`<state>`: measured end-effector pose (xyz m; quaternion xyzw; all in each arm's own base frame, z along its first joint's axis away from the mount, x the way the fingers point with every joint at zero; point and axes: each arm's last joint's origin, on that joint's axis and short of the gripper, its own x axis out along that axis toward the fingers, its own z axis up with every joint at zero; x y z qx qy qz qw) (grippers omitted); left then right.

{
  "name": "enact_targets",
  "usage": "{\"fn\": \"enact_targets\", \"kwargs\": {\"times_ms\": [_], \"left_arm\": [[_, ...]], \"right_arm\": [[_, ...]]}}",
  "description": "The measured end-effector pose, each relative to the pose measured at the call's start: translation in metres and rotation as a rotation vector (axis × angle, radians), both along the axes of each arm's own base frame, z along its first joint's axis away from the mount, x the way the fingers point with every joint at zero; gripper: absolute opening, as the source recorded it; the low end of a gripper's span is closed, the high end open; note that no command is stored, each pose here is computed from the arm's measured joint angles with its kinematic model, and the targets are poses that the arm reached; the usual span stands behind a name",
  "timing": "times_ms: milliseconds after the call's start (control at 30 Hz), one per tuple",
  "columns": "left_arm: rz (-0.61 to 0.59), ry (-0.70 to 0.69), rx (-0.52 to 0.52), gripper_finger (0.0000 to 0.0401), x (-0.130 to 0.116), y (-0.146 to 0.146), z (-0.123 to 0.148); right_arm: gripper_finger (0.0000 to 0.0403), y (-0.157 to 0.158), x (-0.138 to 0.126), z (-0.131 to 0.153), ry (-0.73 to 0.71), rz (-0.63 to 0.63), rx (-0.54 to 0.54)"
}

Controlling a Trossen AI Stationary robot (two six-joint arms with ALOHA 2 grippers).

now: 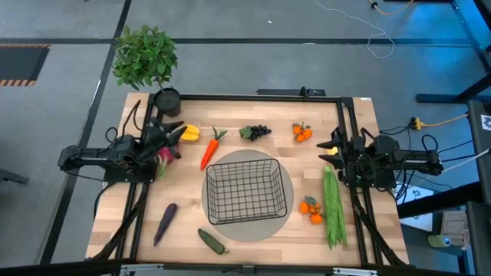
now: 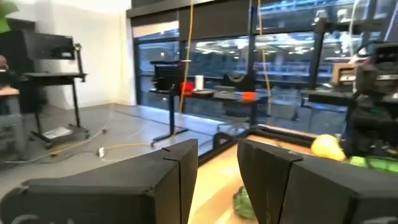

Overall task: Build produce basket
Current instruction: Put the top tangerine into the black basket

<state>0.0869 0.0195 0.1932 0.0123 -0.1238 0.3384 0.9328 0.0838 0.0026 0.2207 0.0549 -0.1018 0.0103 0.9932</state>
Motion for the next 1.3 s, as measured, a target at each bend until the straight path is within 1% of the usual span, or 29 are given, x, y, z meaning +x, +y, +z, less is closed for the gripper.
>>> {"fn": "enact_targets", "kwargs": {"times_ms": [67,133,200,300,400,700,900,1100,1167,1300], "left_arm": [[-0.041,-0.046,-0.047,0.0106,0.000,-0.001,0.000],[-0.112,-0.108,-0.115,0.0106,0.001,-0.002,0.000],[-0.197,-0.144,-0.159,0.0106,0.002,-0.003,0.000],[-0.299,-0.158,-0.180,0.0106,0.004,-0.006,0.001],[-0.350,-0.166,-0.192,0.0106,0.004,-0.007,0.001],[-0.360,-0.165,-0.191,0.0106,0.004,-0.007,0.001],[-0.342,-0.143,-0.153,0.0106,0.004,-0.007,0.001],[-0.326,-0.142,-0.145,0.0105,0.004,-0.007,0.001],[-0.327,-0.142,-0.145,0.0105,0.004,-0.007,0.001],[-0.326,-0.139,-0.145,0.0105,0.004,-0.007,0.001]], "right_arm": [[0.0187,0.000,0.000,0.000,-0.003,0.009,0.046],[0.0187,0.000,0.000,0.000,-0.002,0.019,0.091],[0.0187,0.000,0.000,-0.001,0.011,0.029,0.140],[0.0187,0.000,0.001,-0.005,0.051,0.032,0.176],[0.0187,0.000,0.001,-0.005,0.054,0.031,0.175],[0.0187,0.000,0.002,-0.003,0.034,0.042,0.175],[0.0187,0.000,0.003,-0.004,0.048,0.034,0.144],[0.0187,0.000,0.003,-0.004,0.050,0.027,0.155],[0.0187,0.000,0.003,-0.002,0.029,0.009,0.159],[0.0187,-0.003,0.001,0.007,-0.078,-0.064,0.229]]}}
